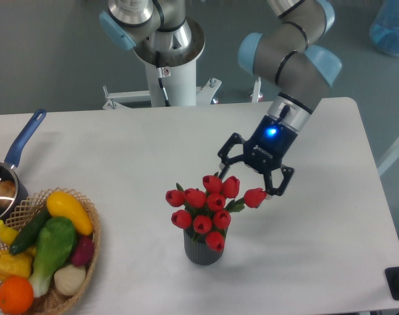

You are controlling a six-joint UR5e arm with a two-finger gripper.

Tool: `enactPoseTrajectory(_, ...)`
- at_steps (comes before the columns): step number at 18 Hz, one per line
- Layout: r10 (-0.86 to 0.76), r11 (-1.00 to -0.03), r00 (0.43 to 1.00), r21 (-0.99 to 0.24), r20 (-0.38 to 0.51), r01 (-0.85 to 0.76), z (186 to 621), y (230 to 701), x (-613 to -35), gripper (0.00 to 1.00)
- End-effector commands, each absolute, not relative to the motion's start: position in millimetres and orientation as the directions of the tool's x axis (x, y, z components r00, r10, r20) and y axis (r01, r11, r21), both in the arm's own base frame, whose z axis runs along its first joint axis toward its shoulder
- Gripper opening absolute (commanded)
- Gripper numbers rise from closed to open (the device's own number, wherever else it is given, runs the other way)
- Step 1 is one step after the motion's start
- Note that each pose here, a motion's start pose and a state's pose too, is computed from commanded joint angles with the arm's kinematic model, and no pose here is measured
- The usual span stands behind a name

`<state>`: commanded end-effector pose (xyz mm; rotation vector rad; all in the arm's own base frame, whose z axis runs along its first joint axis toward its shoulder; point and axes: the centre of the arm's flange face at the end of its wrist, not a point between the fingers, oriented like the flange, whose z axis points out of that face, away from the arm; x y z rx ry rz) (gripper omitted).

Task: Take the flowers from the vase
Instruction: 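Lower the gripper over the tulip stems and close around them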

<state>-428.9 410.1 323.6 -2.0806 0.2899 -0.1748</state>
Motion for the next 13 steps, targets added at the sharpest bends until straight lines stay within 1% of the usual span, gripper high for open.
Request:
enactPoseTrajectory(3,-0.284,-0.470,0.959,-0.874,0.019,-0.122,320,415,-428,1.00)
enactPoseTrajectory(5,-0.295,-0.421,0.954,-0.903,0.045,-0.087,314,419,-430,1.00)
enactPoseTrajectory(6,-0.295,-0.414,0.954,-0.906,0.046,-0.084,313,419,-431,1.00)
enactPoseTrajectory(13,-0.301,-0.414,0.951,-0.908,0.065,-0.069,299,425,-440,1.00)
